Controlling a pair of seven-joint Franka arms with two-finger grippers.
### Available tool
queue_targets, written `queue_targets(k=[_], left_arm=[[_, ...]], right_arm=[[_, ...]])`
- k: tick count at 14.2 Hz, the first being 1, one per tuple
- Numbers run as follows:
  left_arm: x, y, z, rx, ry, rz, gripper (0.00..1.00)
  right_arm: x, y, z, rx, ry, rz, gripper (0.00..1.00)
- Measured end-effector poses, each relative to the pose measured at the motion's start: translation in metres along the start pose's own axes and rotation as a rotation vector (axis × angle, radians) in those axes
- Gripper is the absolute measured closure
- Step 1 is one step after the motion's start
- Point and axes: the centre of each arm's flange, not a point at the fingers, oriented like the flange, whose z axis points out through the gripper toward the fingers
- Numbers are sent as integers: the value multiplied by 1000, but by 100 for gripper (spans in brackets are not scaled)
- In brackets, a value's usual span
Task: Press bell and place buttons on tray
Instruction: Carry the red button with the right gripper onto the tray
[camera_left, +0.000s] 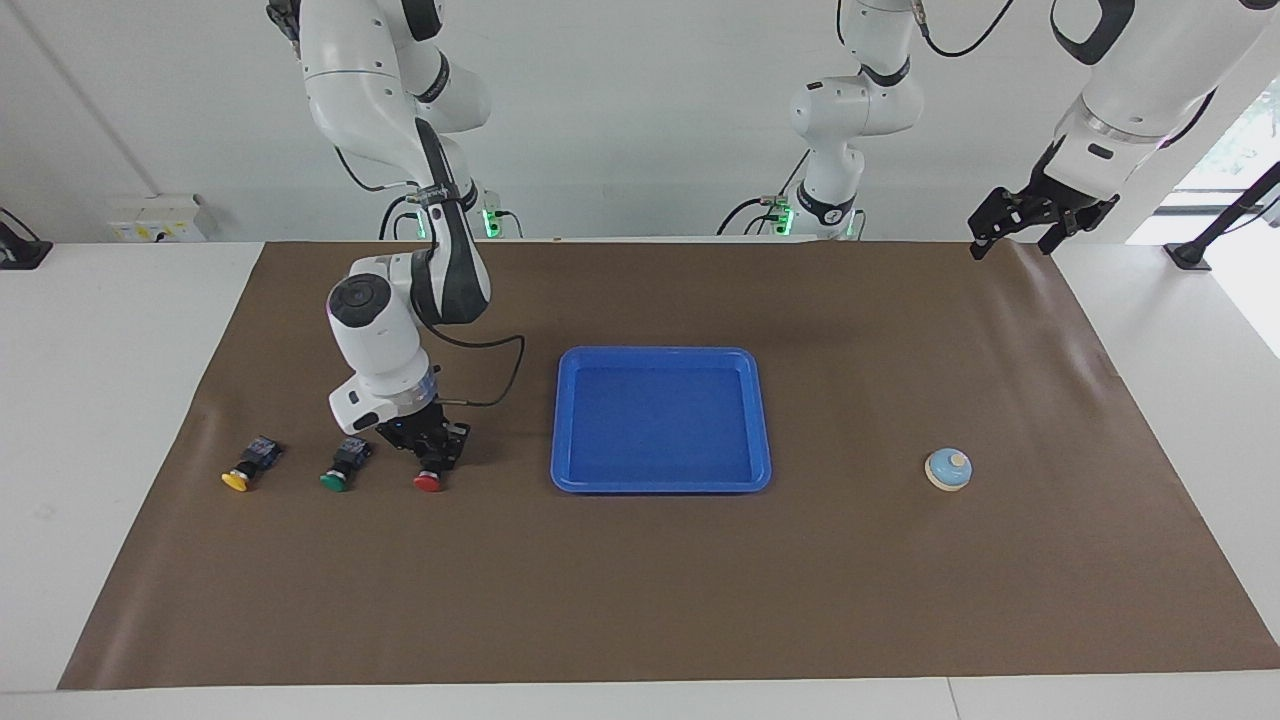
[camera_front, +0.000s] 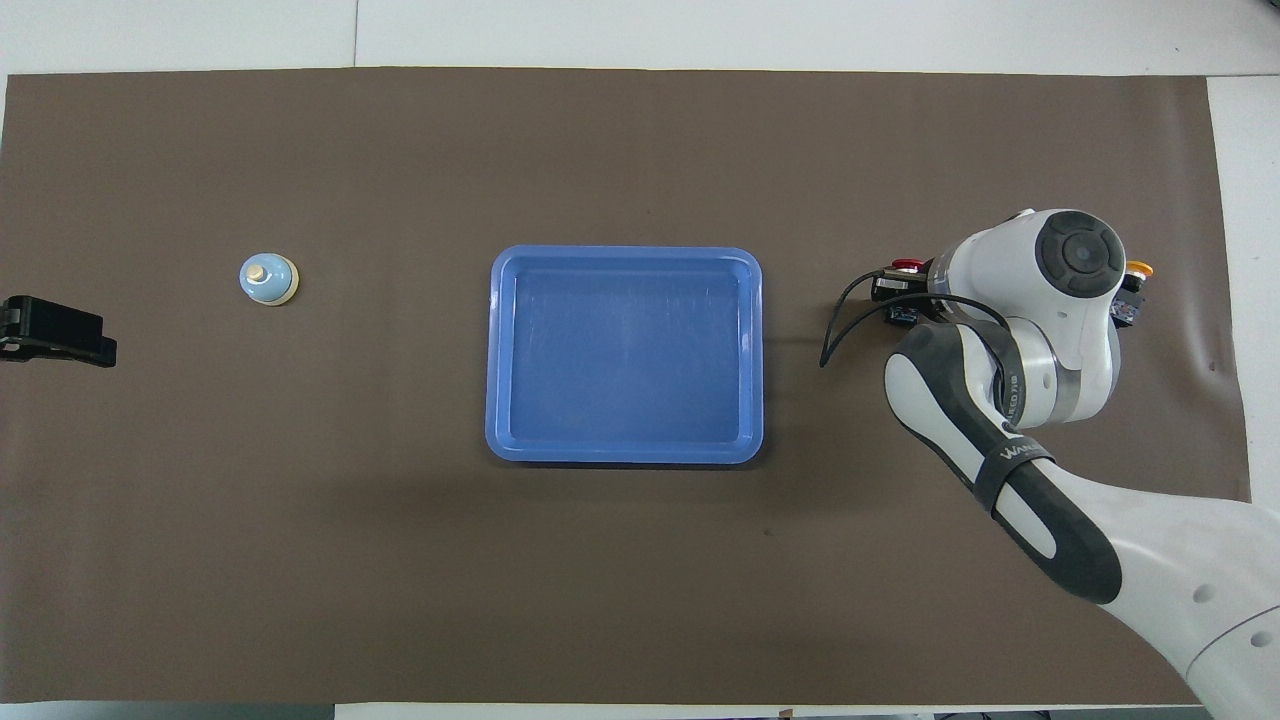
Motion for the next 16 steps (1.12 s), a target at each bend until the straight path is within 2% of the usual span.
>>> queue_targets(k=[3,6,9,11,16], left_arm=[[0,0,0,0,0,0,0],[0,0,0,0,0,0,0],[0,0,0,0,0,0,0],[0,0,0,0,0,0,0],[0,0,0,0,0,0,0]], right_arm=[[1,-62,-65,-16,-49,20,59],[-32,-149,-97,-15,-49,20,59],[-69,-211,-85,-17,-52,24,59],[-83,-238,-60,-11,-44,36,59],[-91,-234,8,-5,-33,50,59]])
